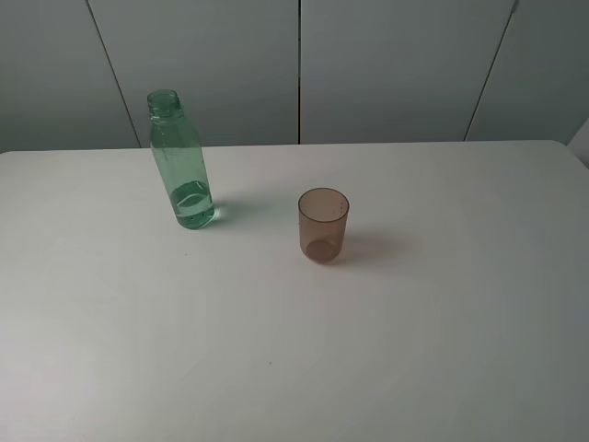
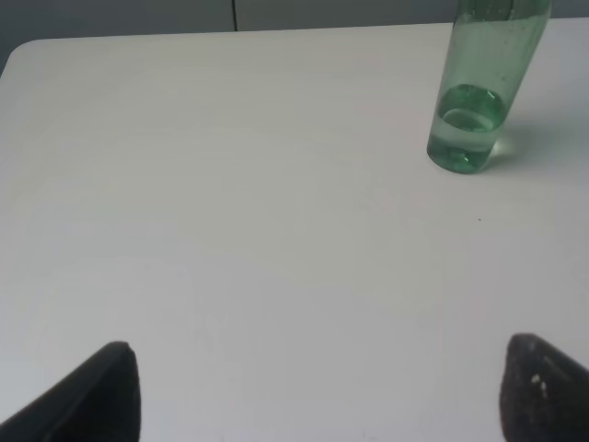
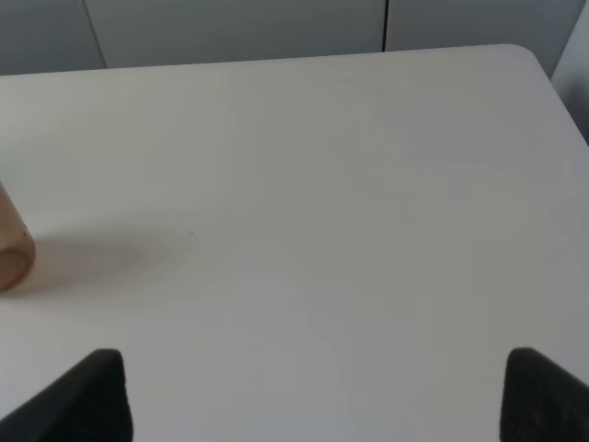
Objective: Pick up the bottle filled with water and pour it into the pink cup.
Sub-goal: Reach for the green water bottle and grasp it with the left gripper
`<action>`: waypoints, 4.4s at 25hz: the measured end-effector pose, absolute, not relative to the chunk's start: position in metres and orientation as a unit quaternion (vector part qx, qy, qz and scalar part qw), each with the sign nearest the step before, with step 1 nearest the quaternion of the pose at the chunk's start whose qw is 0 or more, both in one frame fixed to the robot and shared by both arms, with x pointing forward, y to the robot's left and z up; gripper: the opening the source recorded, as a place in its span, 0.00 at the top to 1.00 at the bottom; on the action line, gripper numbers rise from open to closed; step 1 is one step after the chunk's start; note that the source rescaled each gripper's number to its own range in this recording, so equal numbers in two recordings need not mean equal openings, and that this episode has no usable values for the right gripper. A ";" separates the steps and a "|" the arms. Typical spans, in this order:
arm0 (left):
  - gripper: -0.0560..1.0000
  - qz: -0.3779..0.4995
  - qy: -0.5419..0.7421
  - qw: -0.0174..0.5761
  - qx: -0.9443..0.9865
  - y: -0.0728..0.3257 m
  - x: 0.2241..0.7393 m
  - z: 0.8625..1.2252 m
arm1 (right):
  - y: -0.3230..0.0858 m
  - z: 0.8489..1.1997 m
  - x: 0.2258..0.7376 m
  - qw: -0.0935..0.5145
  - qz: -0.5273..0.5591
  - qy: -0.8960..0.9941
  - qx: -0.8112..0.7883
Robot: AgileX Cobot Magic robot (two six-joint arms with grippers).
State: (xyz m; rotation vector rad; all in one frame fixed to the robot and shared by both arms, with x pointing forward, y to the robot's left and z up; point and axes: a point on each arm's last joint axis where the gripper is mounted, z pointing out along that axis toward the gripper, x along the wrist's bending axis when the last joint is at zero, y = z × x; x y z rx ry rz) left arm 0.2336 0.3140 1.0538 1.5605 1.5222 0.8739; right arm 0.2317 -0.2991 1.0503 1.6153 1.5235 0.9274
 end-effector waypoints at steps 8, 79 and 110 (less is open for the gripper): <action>0.00 0.343 0.598 0.386 0.613 0.314 0.234 1.054 | -0.299 1.050 0.232 0.359 0.360 0.591 0.626; 0.00 0.207 0.540 0.286 0.764 0.212 0.502 0.933 | -0.299 1.050 0.232 0.359 0.360 0.591 0.626; 0.00 0.275 0.459 0.396 0.746 0.195 0.532 0.905 | -0.299 1.050 0.232 0.359 0.360 0.591 0.626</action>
